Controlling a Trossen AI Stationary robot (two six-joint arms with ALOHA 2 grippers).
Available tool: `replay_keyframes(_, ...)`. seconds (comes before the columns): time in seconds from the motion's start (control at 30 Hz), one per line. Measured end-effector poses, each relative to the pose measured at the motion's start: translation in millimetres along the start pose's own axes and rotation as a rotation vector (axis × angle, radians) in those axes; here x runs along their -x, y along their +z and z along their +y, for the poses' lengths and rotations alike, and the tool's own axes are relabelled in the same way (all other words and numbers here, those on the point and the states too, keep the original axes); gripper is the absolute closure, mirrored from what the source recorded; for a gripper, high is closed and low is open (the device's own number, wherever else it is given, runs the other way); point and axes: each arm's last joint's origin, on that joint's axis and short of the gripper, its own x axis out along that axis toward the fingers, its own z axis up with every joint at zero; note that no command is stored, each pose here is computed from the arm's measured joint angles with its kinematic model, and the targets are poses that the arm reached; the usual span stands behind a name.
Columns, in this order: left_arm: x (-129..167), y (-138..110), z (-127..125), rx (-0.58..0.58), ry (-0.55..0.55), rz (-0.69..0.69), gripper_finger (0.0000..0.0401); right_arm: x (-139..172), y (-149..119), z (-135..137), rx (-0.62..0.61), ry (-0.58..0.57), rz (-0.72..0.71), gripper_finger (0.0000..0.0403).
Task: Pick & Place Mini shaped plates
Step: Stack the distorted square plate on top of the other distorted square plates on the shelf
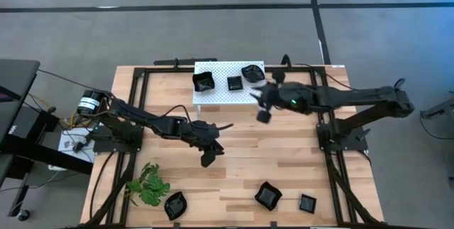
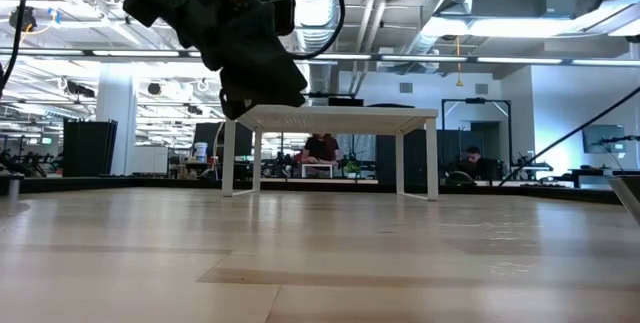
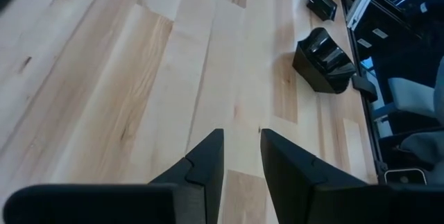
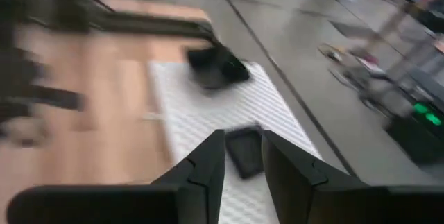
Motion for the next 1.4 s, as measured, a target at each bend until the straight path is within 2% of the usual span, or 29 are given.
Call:
replay_keyframes(0.07, 0, 0, -1, -0.002, -0.003, 0.000, 0.0304, 19, 2, 11, 0.017, 0.091, -0.018, 0.0312)
replay_keyframes(0.17, 0, -1, -3, -0.005, -0.008, -0.001, 0.0304, 39, -7, 32, 0.044, 0.313, 0.050, 0.0312)
replay_keyframes(0.3, 0, 0, -3, -0.006, -0.007, -0.012, 0.0304, 52, -26, 65, -0.114, 0.526, 0.242, 0.0312)
replay_keyframes(0.4, 0, 1, -2, -0.006, 0.017, -0.036, 0.0304, 54, -44, 95, -0.179, 0.593, 0.419, 0.0312)
replay_keyframes(0.6, 0, 2, -2, -0.006, 0.042, -0.052, 0.0304, 49, -82, 150, -0.294, 0.633, 0.748, 0.0312)
replay_keyframes(0.7, 0, 3, -2, -0.006, 0.039, -0.058, 0.0304, 43, -96, 171, -0.321, 0.582, 0.840, 0.0312)
replay_keyframes(0.8, 0, 3, -2, -0.006, 0.038, -0.060, 0.0304, 36, -108, 189, -0.348, 0.602, 0.943, 0.0312)
replay_keyframes(1.0, 0, 4, -2, -0.006, 0.034, -0.067, 0.0304, 26, -119, 214, -0.368, 0.689, 1.007, 0.0312)
replay_keyframes(1.23, 0, 4, -3, -0.007, 0.032, -0.071, 0.0304, 19, -128, 220, -0.411, 0.623, 1.045, 0.0312)
replay_keyframes(1.4, 0, 4, -3, -0.007, 0.030, -0.076, 0.0304, 19, -128, 220, -0.416, 0.618, 1.049, 0.0312)
